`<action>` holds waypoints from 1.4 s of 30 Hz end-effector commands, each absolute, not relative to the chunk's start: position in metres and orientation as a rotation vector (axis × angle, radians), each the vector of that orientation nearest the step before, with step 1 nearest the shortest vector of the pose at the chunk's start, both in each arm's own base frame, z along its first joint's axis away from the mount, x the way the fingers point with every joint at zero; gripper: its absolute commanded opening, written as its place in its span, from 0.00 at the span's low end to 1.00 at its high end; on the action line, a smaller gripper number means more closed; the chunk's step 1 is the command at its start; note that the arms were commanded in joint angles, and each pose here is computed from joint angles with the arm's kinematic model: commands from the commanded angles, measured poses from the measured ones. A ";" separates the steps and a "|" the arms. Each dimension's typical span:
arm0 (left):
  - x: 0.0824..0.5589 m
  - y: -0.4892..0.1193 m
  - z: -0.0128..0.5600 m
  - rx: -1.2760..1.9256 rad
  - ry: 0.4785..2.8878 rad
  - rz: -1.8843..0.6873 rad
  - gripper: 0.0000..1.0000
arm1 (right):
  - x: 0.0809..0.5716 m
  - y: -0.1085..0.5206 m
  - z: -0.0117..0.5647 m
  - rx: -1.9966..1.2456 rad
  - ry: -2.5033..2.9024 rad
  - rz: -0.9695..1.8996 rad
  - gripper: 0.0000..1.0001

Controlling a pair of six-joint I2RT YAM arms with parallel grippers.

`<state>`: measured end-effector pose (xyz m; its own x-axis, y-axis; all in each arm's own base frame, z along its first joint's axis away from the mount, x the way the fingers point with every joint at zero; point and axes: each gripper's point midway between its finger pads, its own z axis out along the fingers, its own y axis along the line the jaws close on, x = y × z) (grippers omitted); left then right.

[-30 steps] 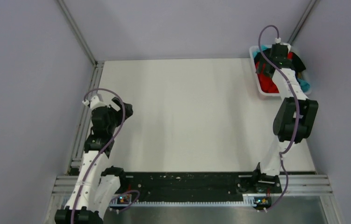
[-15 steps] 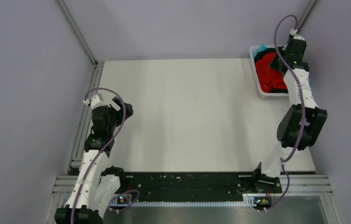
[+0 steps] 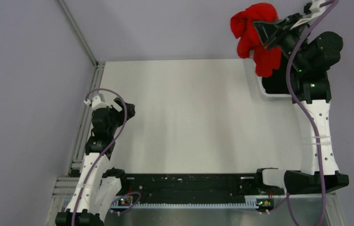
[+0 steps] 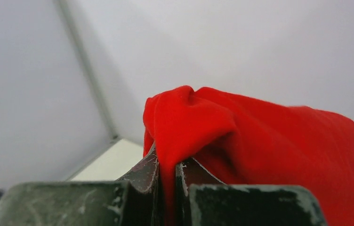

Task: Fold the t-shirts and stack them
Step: Grab crumpled tshirt from bin with the right arm, then move the tshirt to the center of the board

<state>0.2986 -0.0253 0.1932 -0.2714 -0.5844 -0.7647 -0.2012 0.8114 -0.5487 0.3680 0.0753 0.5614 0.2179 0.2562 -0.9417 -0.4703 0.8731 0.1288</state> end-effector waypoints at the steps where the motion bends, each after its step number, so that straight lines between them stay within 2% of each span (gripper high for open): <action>1: 0.299 -0.031 0.211 -0.549 1.781 -0.465 0.99 | 0.322 0.164 0.571 -0.475 1.194 0.784 0.00; 6: 0.296 -0.033 0.213 -0.564 1.780 -0.482 0.99 | 0.283 0.224 0.558 -0.606 1.181 0.976 0.00; 10: 0.292 -0.034 0.213 -0.603 1.797 -0.498 0.99 | 0.276 0.251 0.523 -0.606 1.235 1.035 0.00; 14: 0.290 -0.036 0.208 -0.643 1.820 -0.520 0.99 | 0.310 0.241 0.444 -0.394 1.427 0.973 0.00; 16: 0.289 -0.037 0.203 -0.662 1.845 -0.525 0.99 | 0.334 0.229 0.370 -0.253 1.582 0.881 0.02; 18: 0.289 -0.039 0.195 -0.687 1.880 -0.536 0.99 | 0.354 0.210 0.303 -0.120 1.746 0.737 0.24; 20: 0.290 -0.042 0.184 -0.717 1.916 -0.553 0.99 | 0.367 0.187 0.249 -0.008 1.897 0.561 0.59; 22: 0.293 -0.047 0.173 -0.733 1.960 -0.575 0.99 | 0.372 0.164 0.218 0.082 2.001 0.399 0.83; 23: 0.295 -0.050 0.167 -0.739 1.986 -0.586 0.99 | 0.372 0.152 0.211 0.141 2.037 0.324 0.89; 26: 0.299 -0.066 0.151 -0.725 2.091 -0.659 0.99 | 0.365 0.130 0.209 0.200 2.070 0.203 0.93; 28: 0.301 -0.081 0.139 -0.693 2.160 -0.697 0.99 | 0.355 0.129 0.209 0.193 2.068 0.222 0.98; 31: 0.301 -0.101 0.118 -0.615 2.276 -0.625 0.99 | 0.334 0.135 0.201 0.146 2.092 0.268 0.99; 37: 0.291 -0.140 0.076 -0.413 2.491 -0.528 0.98 | 0.285 0.181 0.174 -0.063 2.150 0.320 0.99; 42: 0.287 -0.145 0.044 -0.358 2.595 -0.450 0.92 | 0.254 0.230 0.160 -0.297 2.150 0.340 0.99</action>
